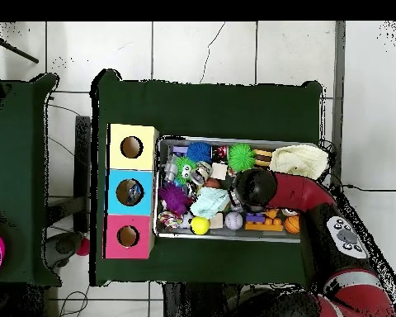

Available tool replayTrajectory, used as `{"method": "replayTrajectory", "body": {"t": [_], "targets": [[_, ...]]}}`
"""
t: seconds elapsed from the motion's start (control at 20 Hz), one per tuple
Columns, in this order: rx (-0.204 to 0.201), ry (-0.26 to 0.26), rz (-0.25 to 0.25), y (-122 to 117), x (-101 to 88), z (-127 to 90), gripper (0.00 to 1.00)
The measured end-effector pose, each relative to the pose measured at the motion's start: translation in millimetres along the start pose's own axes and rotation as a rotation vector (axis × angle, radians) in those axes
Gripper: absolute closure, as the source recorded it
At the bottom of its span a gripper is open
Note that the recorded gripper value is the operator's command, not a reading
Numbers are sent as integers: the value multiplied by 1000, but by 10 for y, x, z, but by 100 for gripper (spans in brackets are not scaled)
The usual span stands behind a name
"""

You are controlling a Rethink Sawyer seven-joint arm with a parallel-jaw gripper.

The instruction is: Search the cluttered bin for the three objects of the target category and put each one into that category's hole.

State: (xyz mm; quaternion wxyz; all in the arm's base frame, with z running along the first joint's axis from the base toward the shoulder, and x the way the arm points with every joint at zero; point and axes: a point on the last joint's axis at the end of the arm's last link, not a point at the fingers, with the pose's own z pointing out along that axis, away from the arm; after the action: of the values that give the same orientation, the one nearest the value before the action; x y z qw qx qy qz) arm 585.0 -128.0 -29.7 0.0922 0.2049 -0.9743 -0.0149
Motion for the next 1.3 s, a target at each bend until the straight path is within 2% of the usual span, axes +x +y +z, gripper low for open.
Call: {"method": "replayTrajectory", "body": {"t": [0.3,0.35,0.9,0.95,1.3], "targets": [[45,-37,-11,-90,-74,-64,0],[54,-49,-10,-117,-101,-81,100],[52,-55,-6,-133,-145,-107,100],[45,-53,0,-126,-151,-114,0],[35,-53,10,-121,-163,-134,0]]}}
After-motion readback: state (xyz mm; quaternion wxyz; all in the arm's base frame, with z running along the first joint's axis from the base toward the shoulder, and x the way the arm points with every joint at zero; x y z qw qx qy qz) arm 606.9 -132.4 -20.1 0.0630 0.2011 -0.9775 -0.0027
